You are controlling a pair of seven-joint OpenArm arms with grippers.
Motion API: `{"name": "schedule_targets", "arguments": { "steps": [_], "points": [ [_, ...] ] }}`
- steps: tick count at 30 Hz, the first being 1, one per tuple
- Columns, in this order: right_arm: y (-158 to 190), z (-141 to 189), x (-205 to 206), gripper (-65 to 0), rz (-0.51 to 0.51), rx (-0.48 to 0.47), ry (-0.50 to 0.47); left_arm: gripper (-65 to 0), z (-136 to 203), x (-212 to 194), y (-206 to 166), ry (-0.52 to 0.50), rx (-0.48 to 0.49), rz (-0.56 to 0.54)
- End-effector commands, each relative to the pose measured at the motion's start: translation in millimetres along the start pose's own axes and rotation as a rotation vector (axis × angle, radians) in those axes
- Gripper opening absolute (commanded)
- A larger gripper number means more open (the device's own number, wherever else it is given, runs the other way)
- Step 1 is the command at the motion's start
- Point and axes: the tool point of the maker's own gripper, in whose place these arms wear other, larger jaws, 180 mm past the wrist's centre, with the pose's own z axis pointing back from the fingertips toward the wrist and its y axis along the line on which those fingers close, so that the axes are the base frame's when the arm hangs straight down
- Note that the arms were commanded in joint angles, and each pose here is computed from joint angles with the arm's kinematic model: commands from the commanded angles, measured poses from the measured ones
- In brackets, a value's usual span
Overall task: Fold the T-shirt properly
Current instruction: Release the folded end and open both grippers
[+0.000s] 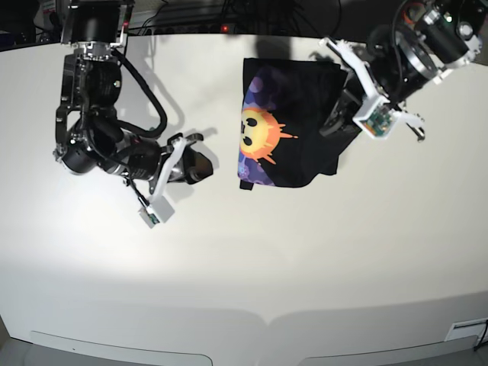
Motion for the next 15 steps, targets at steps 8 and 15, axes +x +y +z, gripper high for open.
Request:
{"name": "schedule_targets", "arguments": {
  "steps": [8, 15],
  "points": [
    [-2, 8, 19, -56.6, 0.015, 0.004, -0.069, -65.0, -29, -34, -13, 0.021, -0.028, 0.153],
    [-1, 8, 20, -56.6, 0.015, 0.004, -0.077, -65.0, -50, -58, -17, 0.043, 0.000, 0.141]
  ]
}}
